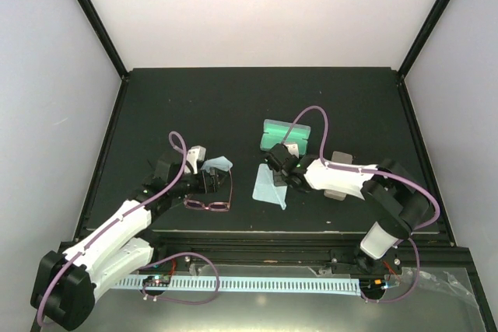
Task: Organize the sunglasses
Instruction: Adjust the glasses cleaning cloth at the center of the board.
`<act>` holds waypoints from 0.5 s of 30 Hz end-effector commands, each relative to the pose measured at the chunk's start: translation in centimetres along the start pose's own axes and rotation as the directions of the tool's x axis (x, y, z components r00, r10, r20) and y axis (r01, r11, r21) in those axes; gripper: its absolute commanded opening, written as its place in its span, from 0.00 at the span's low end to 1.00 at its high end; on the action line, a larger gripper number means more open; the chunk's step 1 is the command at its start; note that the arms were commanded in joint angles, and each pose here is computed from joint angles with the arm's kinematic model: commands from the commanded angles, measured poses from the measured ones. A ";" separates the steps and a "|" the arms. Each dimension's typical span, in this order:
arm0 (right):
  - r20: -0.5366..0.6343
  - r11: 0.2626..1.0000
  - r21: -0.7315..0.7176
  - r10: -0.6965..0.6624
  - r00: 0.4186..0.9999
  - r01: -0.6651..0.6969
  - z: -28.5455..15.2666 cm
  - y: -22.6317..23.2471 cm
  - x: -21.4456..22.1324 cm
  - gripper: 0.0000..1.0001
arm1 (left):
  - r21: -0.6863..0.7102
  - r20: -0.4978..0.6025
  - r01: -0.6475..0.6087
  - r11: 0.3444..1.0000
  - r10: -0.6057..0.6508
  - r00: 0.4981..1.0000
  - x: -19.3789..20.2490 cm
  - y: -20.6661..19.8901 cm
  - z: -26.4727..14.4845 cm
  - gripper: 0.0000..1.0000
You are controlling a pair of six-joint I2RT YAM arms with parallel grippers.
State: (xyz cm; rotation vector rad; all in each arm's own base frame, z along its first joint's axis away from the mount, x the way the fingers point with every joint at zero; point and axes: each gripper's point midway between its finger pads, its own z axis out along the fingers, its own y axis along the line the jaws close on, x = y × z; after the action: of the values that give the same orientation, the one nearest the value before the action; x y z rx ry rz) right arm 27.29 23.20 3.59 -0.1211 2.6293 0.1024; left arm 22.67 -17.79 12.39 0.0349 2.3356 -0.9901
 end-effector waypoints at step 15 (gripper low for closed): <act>0.095 0.953 0.304 -0.023 0.995 -0.007 -0.3 -5.0 -2.2 0.12 | 0.039 0.001 -0.006 0.999 0.006 1.000 -0.3 -1.0 0.2 0.87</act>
State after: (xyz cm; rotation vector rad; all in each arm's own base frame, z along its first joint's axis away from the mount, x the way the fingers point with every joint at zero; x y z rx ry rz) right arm 28.29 17.76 2.84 -0.0519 2.5703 -0.3233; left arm 22.55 -18.09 12.28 0.0459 2.3405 -1.0027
